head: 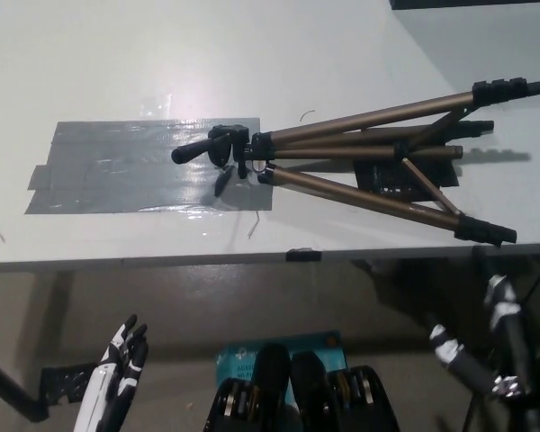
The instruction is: A tripod is kept on the middle of the desk infront of the robot and the robot grabs one of its legs to pick it up and hands it to a person
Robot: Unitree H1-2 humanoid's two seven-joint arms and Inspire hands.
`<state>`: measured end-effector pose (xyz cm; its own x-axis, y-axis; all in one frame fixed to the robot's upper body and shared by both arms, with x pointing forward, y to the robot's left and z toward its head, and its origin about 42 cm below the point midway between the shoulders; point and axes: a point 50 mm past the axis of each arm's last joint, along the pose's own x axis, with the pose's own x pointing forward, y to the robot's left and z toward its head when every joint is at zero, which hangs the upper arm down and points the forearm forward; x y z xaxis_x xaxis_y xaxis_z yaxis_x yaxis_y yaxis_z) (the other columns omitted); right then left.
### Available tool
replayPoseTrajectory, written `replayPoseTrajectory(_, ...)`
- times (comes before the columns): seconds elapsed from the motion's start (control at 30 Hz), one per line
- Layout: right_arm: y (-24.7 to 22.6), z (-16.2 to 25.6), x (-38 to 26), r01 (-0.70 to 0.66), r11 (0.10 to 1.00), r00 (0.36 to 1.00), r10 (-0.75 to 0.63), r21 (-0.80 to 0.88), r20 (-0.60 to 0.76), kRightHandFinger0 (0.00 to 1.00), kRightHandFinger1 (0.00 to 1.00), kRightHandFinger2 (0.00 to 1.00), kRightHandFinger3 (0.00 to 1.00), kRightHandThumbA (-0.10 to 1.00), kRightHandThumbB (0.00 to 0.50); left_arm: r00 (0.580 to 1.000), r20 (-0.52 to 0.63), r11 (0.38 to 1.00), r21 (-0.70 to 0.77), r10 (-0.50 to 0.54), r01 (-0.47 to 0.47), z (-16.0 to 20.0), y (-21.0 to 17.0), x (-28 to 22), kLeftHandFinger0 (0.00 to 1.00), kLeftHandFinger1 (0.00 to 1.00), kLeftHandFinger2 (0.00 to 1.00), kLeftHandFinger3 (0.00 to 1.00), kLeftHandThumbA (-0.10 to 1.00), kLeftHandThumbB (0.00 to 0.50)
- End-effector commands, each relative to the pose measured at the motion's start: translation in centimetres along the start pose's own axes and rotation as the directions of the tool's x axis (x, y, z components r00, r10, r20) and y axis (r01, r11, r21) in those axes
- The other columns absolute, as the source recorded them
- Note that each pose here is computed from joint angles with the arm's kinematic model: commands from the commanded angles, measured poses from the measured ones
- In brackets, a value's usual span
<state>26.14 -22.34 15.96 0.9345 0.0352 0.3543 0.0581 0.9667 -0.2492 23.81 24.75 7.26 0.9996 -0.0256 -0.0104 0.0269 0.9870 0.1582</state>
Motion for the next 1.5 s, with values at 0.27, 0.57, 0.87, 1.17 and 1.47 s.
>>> replayPoseTrajectory(0.27,-3.7,10.8,13.1,0.045,0.853,0.958,0.11,-0.52,0.263,1.0,1.0,1.0,1.0,0.96,0.305,0.998,0.058,1.0,-0.003,-0.003,0.003,0.9,0.1,-0.1,1.0,1.0,1.0,1.0,0.83,0.0)
replayPoseTrajectory(0.57,-1.4,11.6,16.9,-0.042,0.775,0.959,0.209,-0.631,0.192,1.0,1.0,1.0,1.0,1.0,0.352,1.0,0.029,1.0,-0.023,-0.001,0.002,-0.7,-0.1,-2.5,1.0,1.0,1.0,1.0,0.78,0.0)
replayPoseTrajectory(0.87,-0.2,10.9,20.9,-0.077,0.678,0.97,0.219,-0.731,0.101,1.0,1.0,1.0,1.0,0.91,0.363,1.0,0.012,0.999,-0.031,-0.017,0.018,-0.3,-0.8,-2.3,1.0,1.0,1.0,1.0,0.76,0.002)
replayPoseTrajectory(1.17,2.7,11.2,25.1,-0.047,0.606,0.972,0.212,-0.794,0.105,1.0,1.0,1.0,1.0,0.93,0.344,0.999,0.004,0.999,-0.022,-0.04,0.041,-0.4,-1.3,-2.3,1.0,1.0,1.0,1.0,0.7,0.004)
replayPoseTrajectory(1.47,3.8,9.5,27.1,-0.015,0.529,0.978,0.186,-0.849,0.098,1.0,1.0,1.0,1.0,0.89,0.323,0.999,-0.001,0.999,-0.004,-0.046,0.046,-0.4,-1.0,-3.4,1.0,1.0,1.0,1.0,0.64,0.0)
